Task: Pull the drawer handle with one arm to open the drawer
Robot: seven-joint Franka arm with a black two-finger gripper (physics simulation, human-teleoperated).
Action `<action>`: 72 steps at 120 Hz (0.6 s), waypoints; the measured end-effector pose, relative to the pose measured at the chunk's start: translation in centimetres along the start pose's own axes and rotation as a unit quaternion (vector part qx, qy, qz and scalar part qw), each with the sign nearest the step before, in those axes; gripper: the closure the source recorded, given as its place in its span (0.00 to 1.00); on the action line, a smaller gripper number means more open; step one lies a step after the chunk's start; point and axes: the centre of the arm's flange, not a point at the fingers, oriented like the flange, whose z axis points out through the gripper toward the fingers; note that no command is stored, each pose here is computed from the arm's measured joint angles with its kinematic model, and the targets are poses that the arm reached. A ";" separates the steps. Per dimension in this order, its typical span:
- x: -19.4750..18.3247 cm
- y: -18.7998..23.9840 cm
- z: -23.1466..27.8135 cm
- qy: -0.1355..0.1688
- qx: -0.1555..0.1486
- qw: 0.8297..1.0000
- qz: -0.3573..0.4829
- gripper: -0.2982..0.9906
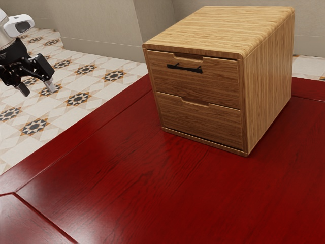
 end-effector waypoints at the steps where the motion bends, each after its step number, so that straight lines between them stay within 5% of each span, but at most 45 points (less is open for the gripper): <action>1: 0.0 0.0 0.0 0.000 0.000 1.000 0.000 0.25; 26: 0.0 0.1 -0.1 0.001 0.000 1.000 0.001 0.25; 32: -0.4 0.4 -2.1 0.019 0.007 1.000 0.006 0.25; 44: -4.6 2.8 -11.4 0.101 0.005 0.994 0.043 0.25; 72: -6.0 7.8 -12.9 0.109 0.030 0.965 0.237 0.25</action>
